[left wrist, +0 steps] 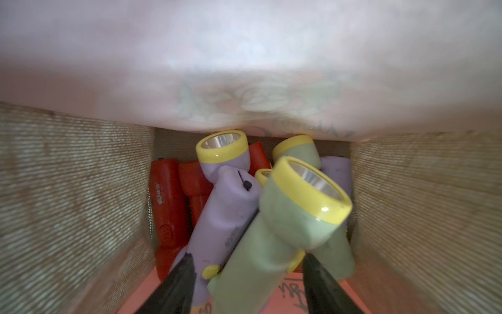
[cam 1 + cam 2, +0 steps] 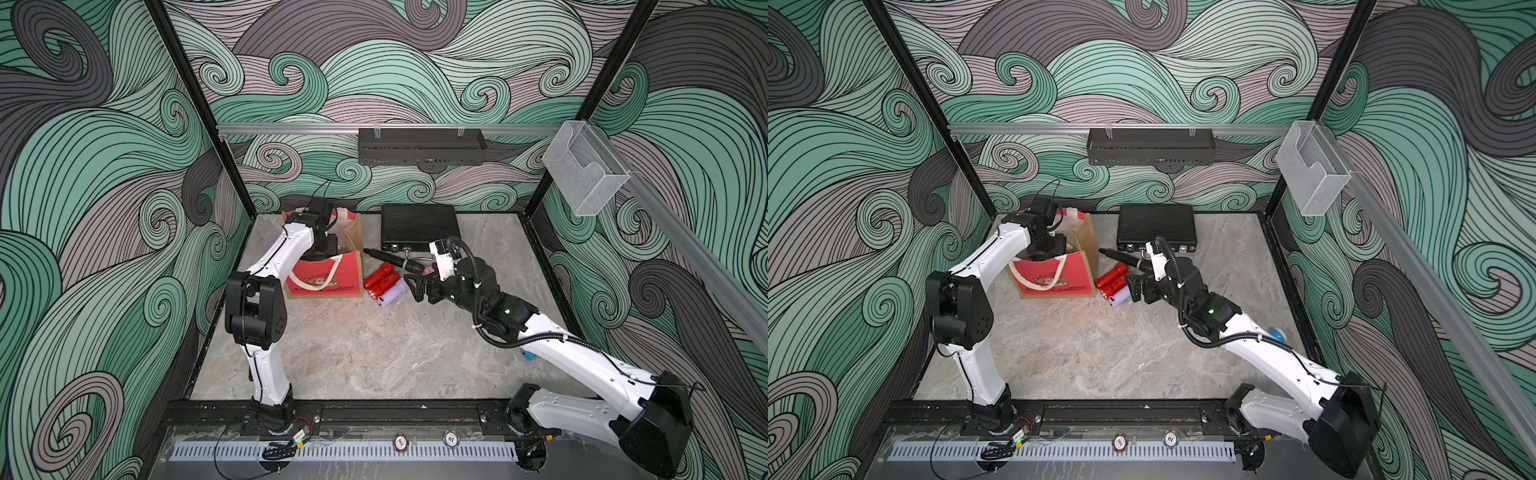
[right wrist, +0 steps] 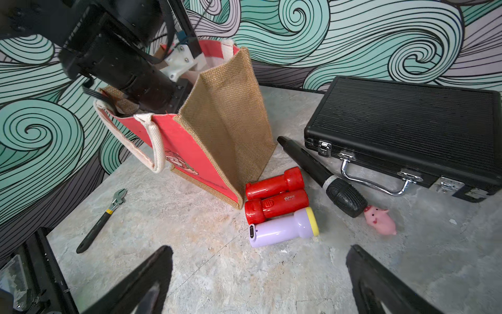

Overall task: Put the flashlights into the tote bags
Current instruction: Place the flashlight in the canvas bag, then pick up the flashlight from the center of the board.

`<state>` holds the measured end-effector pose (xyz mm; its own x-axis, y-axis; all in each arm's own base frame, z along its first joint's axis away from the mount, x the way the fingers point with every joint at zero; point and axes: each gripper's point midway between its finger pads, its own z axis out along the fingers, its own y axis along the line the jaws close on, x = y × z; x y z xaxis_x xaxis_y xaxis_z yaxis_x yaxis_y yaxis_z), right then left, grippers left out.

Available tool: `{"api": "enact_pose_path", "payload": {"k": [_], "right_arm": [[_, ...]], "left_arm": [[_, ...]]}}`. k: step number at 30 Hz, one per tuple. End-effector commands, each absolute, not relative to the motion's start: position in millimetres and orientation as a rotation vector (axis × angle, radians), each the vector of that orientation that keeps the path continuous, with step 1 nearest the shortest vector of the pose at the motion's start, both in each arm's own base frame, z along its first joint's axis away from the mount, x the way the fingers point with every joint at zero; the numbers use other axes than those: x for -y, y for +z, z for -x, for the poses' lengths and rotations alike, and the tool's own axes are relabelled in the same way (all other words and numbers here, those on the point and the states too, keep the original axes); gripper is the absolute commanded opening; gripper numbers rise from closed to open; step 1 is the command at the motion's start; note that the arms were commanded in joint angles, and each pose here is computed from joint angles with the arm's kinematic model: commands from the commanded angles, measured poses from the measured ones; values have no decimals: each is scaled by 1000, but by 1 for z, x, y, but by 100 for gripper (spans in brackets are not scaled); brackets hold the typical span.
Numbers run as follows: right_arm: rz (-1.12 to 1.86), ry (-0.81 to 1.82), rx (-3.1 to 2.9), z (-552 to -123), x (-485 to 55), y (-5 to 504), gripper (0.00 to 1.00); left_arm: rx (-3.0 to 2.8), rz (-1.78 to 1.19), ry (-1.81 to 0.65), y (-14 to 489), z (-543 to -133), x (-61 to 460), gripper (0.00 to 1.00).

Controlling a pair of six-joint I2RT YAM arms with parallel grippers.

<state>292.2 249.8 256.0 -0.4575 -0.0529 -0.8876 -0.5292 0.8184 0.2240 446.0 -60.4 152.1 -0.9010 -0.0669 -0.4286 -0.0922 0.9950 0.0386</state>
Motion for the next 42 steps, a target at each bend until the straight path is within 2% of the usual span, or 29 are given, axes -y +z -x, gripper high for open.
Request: {"api": "enact_pose_path", "payload": {"k": [1,6,9,10,17,23,27,31,35,42], "right_arm": [[354,505,-2037,-290,-225,262,99],[256,400,-2141,-280,-189,251,99],[164,346,-2206,-274,-166,243,99],[128,328,-2236,-272,-158,238,99],[-179,339,-2456,-256,-114,188,99],[-484,343,-2553,-247,-68,163,99],[-657,295,-2558,-241,-36,158,99],[-829,229,-2539,-231,-1,152,99],[-1032,222,-2502,-224,28,138,99],[-1160,170,-2455,-235,69,122,99]], "left_arm": [[-2575,128,55,200,-450,56,74],[-2465,86,-87,236,-449,71,81],[-2372,81,-161,265,-441,78,97],[-2332,81,-172,276,-438,79,99],[-2172,51,-249,323,-419,82,99],[-1986,-82,-670,365,-395,139,98],[-1947,-176,-863,366,-381,180,99],[-1947,-288,-907,357,-365,214,99],[-1925,-333,-917,358,-357,223,99],[-1886,-373,-1001,365,-351,236,99]]}}
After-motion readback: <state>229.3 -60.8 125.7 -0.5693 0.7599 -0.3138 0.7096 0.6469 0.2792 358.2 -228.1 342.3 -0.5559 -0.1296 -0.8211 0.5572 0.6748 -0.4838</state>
